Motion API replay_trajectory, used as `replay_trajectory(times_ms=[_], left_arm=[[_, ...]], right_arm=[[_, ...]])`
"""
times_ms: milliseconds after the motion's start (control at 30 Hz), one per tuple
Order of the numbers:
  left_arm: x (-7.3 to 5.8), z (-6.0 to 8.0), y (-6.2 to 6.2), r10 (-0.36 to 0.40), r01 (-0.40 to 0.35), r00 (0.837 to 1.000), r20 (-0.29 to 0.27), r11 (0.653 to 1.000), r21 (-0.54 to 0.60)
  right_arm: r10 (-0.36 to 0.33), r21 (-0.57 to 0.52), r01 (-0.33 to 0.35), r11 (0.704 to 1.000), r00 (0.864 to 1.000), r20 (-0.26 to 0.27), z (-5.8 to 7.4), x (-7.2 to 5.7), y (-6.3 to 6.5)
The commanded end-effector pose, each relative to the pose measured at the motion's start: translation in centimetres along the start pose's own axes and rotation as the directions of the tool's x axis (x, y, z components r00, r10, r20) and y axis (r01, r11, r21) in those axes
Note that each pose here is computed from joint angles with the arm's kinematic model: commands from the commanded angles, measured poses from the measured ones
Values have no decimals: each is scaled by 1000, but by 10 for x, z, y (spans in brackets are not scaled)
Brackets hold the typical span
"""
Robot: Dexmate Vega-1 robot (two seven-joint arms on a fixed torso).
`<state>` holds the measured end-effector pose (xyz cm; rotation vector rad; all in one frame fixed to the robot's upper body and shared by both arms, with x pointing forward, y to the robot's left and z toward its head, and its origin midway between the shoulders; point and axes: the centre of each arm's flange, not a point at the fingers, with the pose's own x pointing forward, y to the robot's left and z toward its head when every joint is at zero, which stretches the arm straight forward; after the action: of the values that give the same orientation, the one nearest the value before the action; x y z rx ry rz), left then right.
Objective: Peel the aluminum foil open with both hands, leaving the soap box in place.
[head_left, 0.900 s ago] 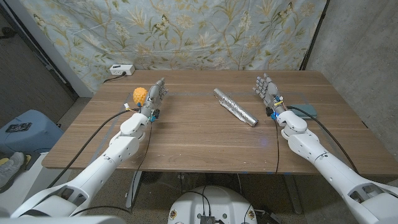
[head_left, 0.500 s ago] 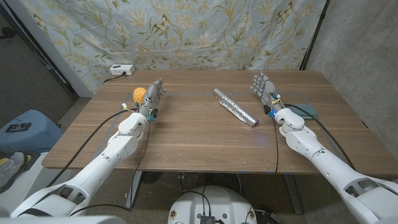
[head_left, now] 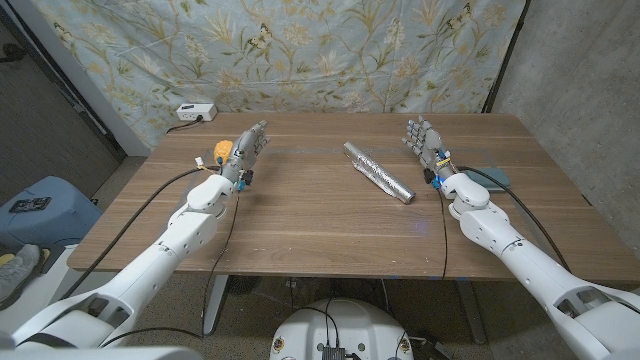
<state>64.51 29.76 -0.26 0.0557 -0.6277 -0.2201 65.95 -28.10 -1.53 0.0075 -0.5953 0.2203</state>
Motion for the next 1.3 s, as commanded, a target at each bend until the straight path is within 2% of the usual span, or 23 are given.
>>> replay_trajectory(times_ms=[33,267,500,633,800,1067,1300], left_arm=[[1,21,-11,-44,40,999,28,990,137],[3,32,-20,-58,45,997,45,970,241],[7,41,-26,-82,59,995,60,949,309],[9,44,-27,-96,72,993,63,948,309],[11,49,-31,-105,74,992,68,928,364],[20,59,-38,-144,99,988,64,885,455],[28,69,-47,-184,120,981,66,834,539]], right_arm=[[-4,-6,4,1000,1000,10,2,-7,-2],[-1,-5,1,1000,1000,7,2,-9,-1],[-3,-15,3,1000,1000,9,4,-12,-3],[-4,-16,4,1000,1000,12,5,-13,-4],[-2,-18,2,1000,1000,15,6,-12,-7],[-1,-13,2,1000,1000,20,8,-7,-11],[-4,-12,4,1000,1000,22,9,-4,-15]])
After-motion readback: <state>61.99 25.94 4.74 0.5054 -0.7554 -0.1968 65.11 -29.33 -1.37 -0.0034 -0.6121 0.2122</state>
